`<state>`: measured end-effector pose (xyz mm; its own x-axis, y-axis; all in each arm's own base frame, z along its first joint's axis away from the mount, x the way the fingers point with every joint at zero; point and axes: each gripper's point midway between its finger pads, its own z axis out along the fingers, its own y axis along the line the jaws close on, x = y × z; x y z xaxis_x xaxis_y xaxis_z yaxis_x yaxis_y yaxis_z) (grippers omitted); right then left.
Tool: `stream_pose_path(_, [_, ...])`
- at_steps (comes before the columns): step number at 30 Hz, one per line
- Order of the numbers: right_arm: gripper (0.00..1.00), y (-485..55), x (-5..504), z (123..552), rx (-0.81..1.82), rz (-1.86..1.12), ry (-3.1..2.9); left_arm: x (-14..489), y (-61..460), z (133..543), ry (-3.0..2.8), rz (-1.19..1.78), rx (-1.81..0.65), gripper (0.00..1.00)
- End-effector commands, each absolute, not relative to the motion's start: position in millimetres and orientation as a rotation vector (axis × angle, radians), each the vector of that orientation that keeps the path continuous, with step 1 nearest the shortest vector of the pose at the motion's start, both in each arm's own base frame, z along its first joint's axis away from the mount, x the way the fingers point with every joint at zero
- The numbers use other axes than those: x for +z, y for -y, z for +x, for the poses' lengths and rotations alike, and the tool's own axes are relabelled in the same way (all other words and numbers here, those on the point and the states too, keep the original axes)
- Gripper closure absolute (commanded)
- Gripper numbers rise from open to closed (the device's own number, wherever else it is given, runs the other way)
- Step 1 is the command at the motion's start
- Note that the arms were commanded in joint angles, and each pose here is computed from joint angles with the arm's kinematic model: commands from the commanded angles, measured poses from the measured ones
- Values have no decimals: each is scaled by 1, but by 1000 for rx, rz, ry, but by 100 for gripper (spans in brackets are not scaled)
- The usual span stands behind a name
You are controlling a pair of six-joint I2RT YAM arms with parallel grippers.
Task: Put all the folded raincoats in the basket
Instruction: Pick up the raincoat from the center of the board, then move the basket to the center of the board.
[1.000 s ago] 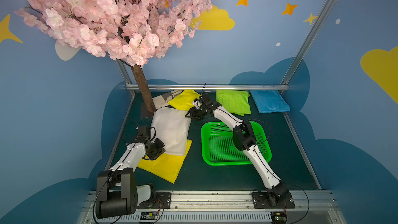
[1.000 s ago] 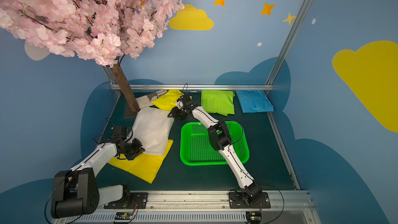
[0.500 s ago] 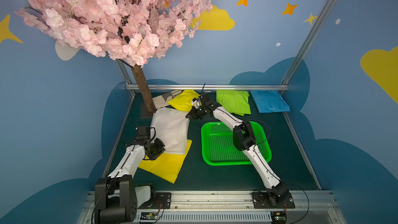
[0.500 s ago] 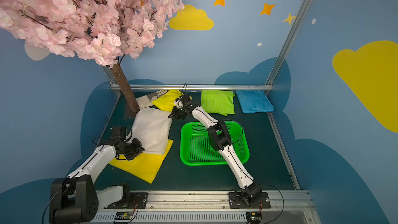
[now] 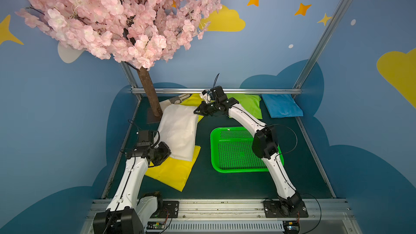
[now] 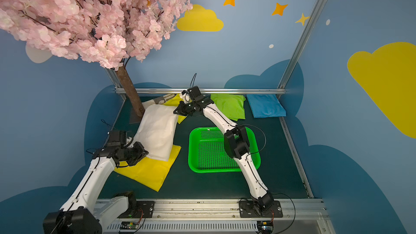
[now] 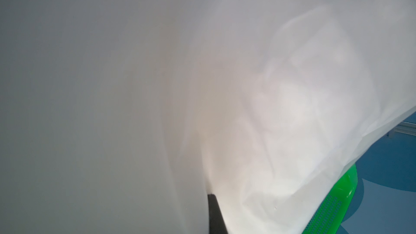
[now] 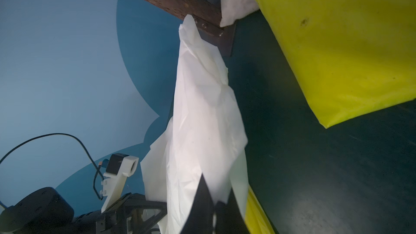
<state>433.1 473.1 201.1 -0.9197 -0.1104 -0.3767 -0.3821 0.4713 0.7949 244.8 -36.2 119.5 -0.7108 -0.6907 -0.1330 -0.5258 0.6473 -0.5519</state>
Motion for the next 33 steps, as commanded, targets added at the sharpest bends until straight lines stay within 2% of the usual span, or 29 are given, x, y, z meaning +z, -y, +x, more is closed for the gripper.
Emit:
stream_pose_path(1, [100,-444,246,425,1376,-406,-2433,146,45,246,-2528,-892,-764,97])
stream_pose_path(6, [100,-376,274,398,1282,-325,-2475,184,65,262,-2483,-754,-941,98])
stream_pose_path(10, [100,-301,260,367,1192,-171,-2522,201,101,273,-2500,-583,-1030,98])
stream_pose_path(17, [100,-168,218,298,1006,185,-2570,187,191,289,-2627,-331,-1060,98])
stream_pose_path(22, [100,-99,196,238,840,310,-2526,173,247,288,-2715,-137,-1045,98])
stream_pose_path(26, [100,-78,181,204,729,357,-2576,152,284,286,-2792,-24,-1014,98])
stream_pose_path(33, [100,-82,172,198,711,394,-2641,105,300,285,-2897,-17,-933,98])
